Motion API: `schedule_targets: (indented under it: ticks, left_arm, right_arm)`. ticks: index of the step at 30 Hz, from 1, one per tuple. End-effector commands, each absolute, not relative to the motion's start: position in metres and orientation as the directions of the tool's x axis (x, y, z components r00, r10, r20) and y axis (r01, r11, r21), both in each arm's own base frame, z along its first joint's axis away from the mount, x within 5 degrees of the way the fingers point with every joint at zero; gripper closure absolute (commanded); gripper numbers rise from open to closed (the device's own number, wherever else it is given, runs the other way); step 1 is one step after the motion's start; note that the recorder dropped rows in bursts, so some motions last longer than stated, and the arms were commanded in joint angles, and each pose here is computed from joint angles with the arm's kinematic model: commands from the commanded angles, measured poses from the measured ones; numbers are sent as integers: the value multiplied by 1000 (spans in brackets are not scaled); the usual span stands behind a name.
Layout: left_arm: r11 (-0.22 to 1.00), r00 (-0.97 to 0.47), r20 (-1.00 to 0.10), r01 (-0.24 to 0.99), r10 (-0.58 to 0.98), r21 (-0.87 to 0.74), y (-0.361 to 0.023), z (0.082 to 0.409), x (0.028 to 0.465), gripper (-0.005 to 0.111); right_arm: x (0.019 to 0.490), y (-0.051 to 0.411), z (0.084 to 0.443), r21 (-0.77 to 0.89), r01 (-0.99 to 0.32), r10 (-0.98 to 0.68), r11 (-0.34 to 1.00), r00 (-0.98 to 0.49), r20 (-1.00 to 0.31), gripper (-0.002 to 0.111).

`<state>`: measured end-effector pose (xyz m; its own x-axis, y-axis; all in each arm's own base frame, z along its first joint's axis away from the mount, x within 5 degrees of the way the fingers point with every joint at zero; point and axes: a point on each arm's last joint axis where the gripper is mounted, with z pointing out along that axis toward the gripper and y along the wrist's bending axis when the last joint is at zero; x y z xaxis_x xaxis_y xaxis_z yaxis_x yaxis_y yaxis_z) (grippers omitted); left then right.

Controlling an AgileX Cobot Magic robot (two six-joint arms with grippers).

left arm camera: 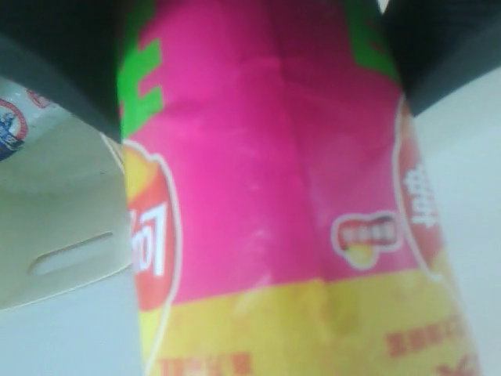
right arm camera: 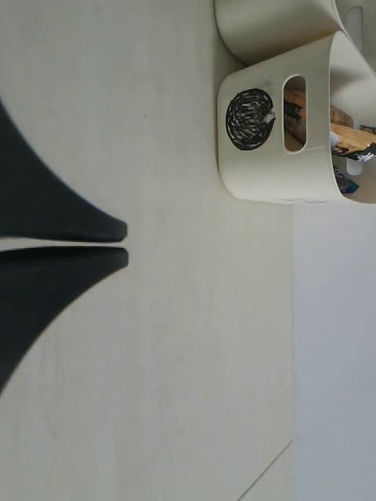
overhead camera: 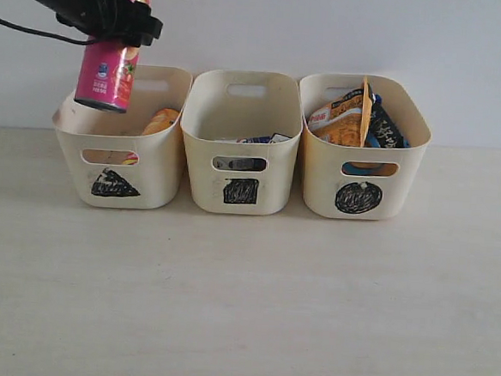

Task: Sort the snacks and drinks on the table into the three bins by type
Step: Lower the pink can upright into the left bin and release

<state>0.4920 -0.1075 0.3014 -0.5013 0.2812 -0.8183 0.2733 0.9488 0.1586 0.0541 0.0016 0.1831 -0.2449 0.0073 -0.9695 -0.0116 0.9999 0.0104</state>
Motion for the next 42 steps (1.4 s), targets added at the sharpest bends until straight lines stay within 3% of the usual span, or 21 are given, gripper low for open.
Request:
schedule_targets:
  ticks: [1, 20, 23, 25, 29, 31, 42]
  left_arm:
    - [957, -503, -825, 249, 258, 147, -100, 283, 512, 102]
    - [948, -503, -811, 257, 299, 190, -100, 228, 536, 101]
    - [948, -509, -807, 257, 299, 189, -100, 227, 536, 87]
    - [948, -521, -800, 257, 299, 187, -99, 226, 535, 71]
    - [948, -541, -785, 259, 302, 186, -99, 224, 534, 27]
    - [948, -545, -782, 259, 302, 185, -99, 225, 533, 12]
    - [950, -542, -786, 250, 297, 186, -96, 254, 524, 17]
  right_arm:
    - [54, 1, 184, 3, -3, 3, 1000, -232, -973, 108]
    - [54, 1, 184, 3, -3, 3, 1000, -232, -973, 108]
    - [54, 1, 184, 3, -3, 3, 1000, -232, -973, 108]
    - [54, 1, 184, 3, -3, 3, 1000, -232, -973, 108]
    - [54, 1, 184, 3, -3, 3, 1000, -232, -973, 108]
    - [54, 1, 184, 3, -3, 3, 1000, -232, -973, 108]
    - [54, 1, 184, 3, -3, 3, 1000, -232, -973, 108]
